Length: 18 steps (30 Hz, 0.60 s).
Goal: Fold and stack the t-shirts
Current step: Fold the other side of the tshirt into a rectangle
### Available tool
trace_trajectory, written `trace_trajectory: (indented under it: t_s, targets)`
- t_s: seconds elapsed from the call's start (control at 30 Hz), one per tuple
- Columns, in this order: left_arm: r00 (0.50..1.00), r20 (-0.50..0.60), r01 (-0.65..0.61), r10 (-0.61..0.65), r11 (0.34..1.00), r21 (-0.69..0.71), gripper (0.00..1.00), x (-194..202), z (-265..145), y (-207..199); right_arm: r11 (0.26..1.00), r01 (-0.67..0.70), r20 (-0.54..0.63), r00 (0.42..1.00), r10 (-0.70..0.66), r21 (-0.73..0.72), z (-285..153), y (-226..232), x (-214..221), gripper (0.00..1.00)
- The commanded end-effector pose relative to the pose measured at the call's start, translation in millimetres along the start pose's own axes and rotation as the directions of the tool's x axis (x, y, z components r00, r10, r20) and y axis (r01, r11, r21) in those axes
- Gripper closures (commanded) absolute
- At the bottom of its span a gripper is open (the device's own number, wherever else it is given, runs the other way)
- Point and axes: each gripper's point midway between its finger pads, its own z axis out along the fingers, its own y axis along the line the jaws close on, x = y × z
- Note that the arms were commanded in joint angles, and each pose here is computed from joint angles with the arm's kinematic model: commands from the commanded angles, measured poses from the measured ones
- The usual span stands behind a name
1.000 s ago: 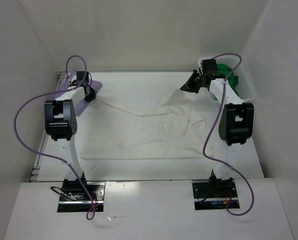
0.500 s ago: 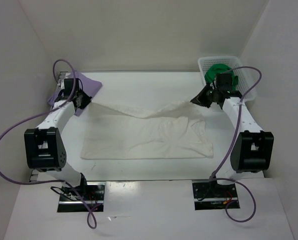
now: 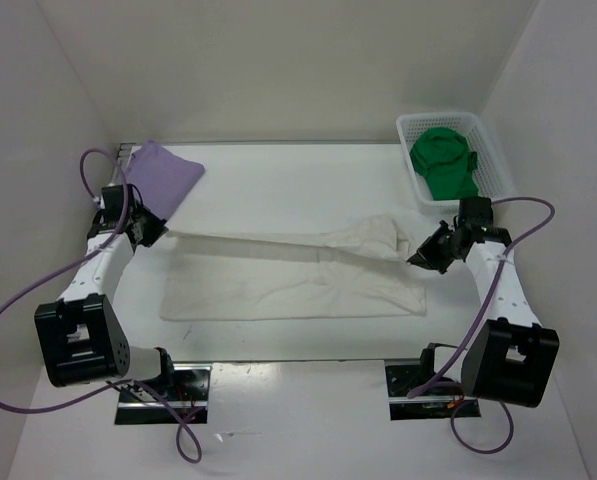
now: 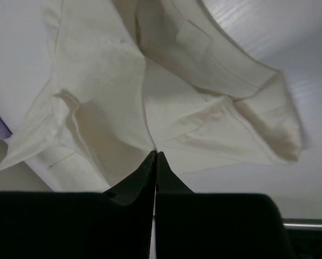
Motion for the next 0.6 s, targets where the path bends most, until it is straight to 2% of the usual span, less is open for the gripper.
trace_trajectory:
  t_s: [0.0,0.17,0.33,0.4,0.43,0.47,0.53,0.57]
  targets:
    - [0.999,-0.010,-0.037,0.037,0.999,0.014,1.00,5,-11,5,0.997,-0.026,-0.047,0.998,0.030,0.072,-14,-22,19,1.00]
    - [0.998,-0.030,-0.059,0.059,0.998,0.010,1.00,12,-22,10,0.991,0.021,-0.041,0.999,-0.015,0.135,-20,-34,21,1.00]
    - [0.995,-0.084,-0.060,0.055,0.996,-0.065,1.00,37,-17,41,0.988,0.043,-0.076,0.997,-0.032,0.151,-22,-38,30,1.00]
    - [0.997,-0.065,-0.055,0.049,0.995,-0.088,0.99,32,-19,46,0.988,0.040,-0.092,0.995,-0.026,0.147,-23,-37,33,1.00]
    - [0.997,-0.058,-0.055,0.050,0.995,-0.082,0.98,31,-21,45,0.989,0.047,-0.101,0.994,-0.033,0.137,-22,-35,36,0.96]
    - [0.997,-0.059,-0.055,0.050,0.994,-0.096,0.93,31,-21,48,0.989,0.061,-0.123,0.991,-0.044,0.133,-23,-34,41,0.87]
    - [0.998,-0.047,-0.056,0.051,0.992,-0.112,0.88,30,-23,50,0.991,0.065,-0.145,0.988,-0.047,0.119,-22,-31,45,0.79]
    - [0.998,-0.047,-0.056,0.051,0.992,-0.112,0.81,30,-23,51,0.992,0.064,-0.150,0.988,-0.047,0.111,-22,-30,46,0.75]
